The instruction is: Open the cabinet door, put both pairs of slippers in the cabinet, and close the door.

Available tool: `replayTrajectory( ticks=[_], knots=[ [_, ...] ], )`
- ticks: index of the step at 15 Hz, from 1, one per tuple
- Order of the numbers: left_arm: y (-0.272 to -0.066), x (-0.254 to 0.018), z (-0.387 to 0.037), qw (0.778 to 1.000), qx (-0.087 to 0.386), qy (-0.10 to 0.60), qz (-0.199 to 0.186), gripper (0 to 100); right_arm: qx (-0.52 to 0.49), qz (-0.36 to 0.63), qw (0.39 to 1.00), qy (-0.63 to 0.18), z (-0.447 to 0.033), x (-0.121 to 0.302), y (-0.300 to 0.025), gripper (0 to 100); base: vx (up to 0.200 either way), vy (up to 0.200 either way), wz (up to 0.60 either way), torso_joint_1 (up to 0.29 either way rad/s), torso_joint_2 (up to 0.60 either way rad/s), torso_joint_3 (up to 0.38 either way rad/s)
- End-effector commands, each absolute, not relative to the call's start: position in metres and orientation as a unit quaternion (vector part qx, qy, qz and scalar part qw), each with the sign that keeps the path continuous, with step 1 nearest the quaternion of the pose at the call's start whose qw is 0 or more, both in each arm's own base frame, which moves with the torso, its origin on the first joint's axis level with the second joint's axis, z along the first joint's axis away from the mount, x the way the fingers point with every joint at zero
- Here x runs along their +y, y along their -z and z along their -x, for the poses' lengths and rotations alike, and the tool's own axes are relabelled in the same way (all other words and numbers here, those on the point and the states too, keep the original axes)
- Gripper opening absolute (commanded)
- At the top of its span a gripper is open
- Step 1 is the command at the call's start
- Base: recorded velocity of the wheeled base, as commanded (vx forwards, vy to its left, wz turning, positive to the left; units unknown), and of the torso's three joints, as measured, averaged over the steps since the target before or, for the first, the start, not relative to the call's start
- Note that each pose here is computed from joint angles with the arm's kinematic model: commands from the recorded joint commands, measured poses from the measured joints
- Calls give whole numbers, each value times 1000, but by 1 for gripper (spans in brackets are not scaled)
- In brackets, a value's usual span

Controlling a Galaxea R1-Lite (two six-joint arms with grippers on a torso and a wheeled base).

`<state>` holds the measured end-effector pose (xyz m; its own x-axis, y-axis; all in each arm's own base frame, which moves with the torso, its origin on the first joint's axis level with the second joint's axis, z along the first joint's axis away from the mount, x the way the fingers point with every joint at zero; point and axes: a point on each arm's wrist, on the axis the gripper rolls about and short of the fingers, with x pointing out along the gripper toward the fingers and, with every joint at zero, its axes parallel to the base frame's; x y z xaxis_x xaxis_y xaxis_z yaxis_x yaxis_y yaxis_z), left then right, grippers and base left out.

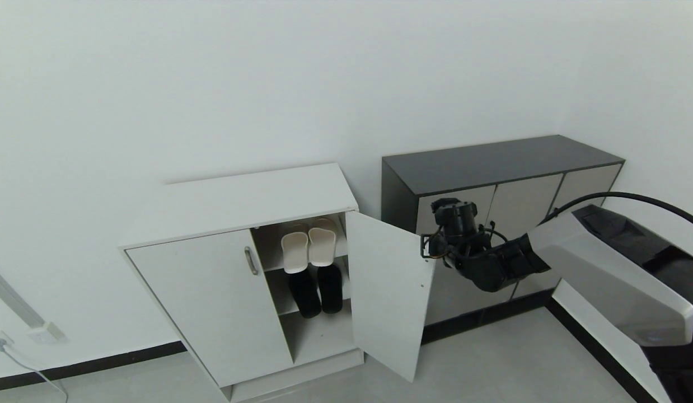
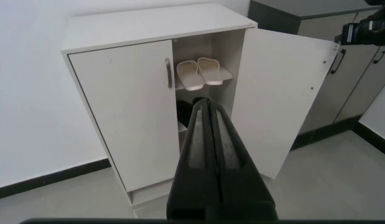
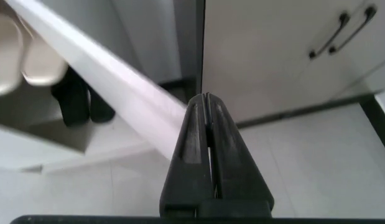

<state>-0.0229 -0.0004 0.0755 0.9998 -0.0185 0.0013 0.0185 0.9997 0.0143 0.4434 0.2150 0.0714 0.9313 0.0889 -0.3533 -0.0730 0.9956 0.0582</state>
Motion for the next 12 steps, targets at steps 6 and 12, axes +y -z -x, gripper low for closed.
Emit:
replayTrajectory(
  ticks=[6, 12],
  knots=[
    [-75, 0, 23, 1000, 0, 9, -7, 0, 193, -29, 979, -54, -432, 228, -76, 0, 0, 0, 0, 0, 0, 0],
    [-75, 0, 23, 1000, 0, 9, -7, 0, 216, -16, 967, -136, -361, 283, -86, 0, 0, 0, 0, 0, 0, 0]
  ],
)
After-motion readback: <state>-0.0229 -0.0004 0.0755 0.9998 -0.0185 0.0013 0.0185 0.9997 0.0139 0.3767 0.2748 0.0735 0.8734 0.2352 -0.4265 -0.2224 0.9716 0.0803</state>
